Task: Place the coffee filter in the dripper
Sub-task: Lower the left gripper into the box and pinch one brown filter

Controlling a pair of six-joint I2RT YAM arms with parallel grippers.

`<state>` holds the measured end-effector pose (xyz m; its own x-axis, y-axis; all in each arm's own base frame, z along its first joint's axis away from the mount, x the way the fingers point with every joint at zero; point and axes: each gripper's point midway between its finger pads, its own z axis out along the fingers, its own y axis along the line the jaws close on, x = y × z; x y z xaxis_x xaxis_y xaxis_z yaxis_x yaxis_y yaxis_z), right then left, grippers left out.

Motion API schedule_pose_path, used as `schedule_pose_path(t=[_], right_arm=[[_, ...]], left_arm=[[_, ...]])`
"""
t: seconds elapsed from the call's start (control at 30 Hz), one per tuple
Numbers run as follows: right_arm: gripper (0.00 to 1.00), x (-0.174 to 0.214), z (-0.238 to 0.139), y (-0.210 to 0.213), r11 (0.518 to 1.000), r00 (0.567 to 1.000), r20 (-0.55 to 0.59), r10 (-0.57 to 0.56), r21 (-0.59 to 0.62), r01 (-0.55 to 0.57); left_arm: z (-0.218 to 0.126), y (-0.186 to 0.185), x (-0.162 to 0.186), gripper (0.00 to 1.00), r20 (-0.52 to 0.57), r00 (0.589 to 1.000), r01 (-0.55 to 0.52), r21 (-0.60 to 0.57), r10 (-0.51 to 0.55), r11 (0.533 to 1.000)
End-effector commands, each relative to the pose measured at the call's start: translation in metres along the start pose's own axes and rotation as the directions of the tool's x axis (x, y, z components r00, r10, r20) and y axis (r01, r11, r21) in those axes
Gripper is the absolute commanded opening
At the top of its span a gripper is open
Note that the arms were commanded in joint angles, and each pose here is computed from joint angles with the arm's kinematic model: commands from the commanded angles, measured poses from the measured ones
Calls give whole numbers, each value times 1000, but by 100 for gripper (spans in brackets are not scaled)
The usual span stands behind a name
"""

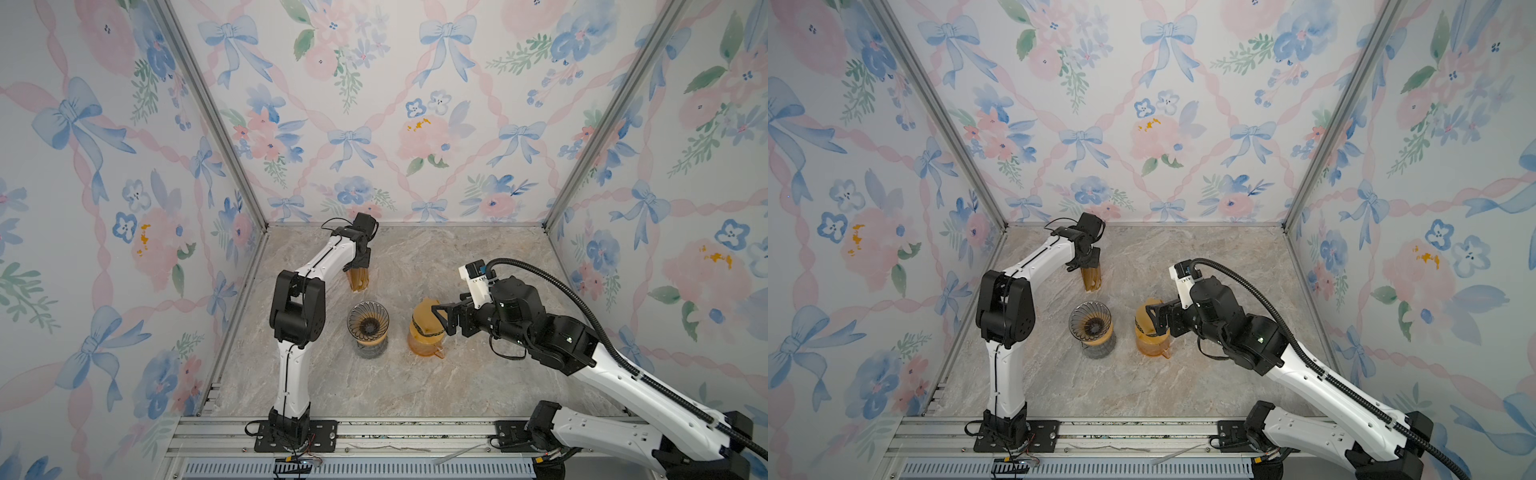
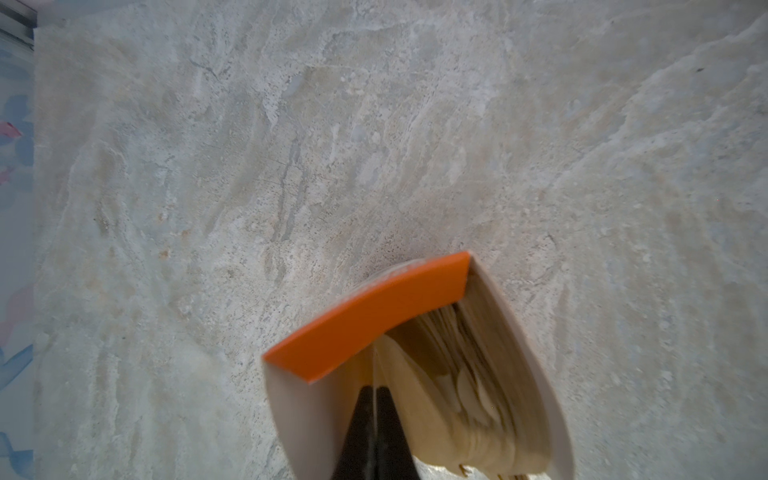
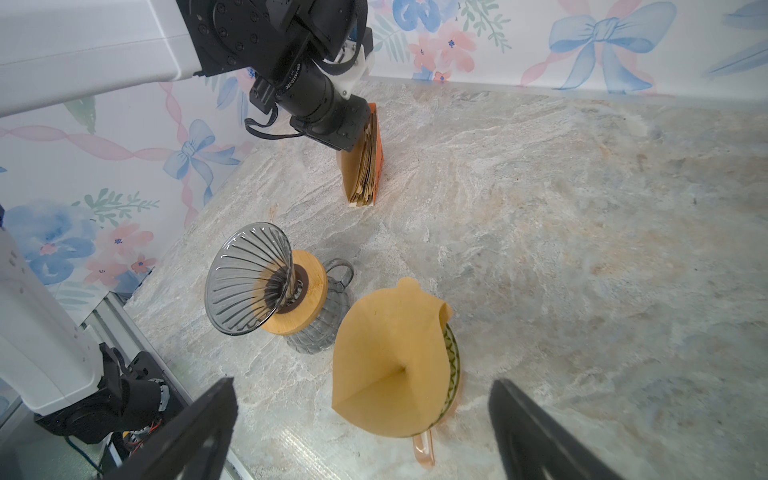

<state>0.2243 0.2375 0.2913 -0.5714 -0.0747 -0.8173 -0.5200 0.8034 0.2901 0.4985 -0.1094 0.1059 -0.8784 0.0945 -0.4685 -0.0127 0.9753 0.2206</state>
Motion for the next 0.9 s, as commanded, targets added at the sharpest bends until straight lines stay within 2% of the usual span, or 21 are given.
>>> schedule_pose_path(t=[0.0, 0.4, 0.77, 0.87], right_arm=[[96, 7, -3, -8, 1000, 1000, -12, 13, 26, -12], [96, 6, -8, -10, 999, 1000, 2, 27, 26, -27], [96, 8, -14, -12, 999, 999, 15, 48, 21, -48], [96, 8, -15, -12, 999, 999, 19, 48, 22, -49]], left_arm=[[-14, 4, -9, 3, 28, 1000, 11, 11, -11, 1000], [-35, -3, 18, 0, -4, 999, 32, 86, -32, 996], [-34, -3, 35, 0, -33, 999, 23, 83, -21, 996], [-41, -4, 31, 0, -16, 1000, 28, 95, -26, 995]])
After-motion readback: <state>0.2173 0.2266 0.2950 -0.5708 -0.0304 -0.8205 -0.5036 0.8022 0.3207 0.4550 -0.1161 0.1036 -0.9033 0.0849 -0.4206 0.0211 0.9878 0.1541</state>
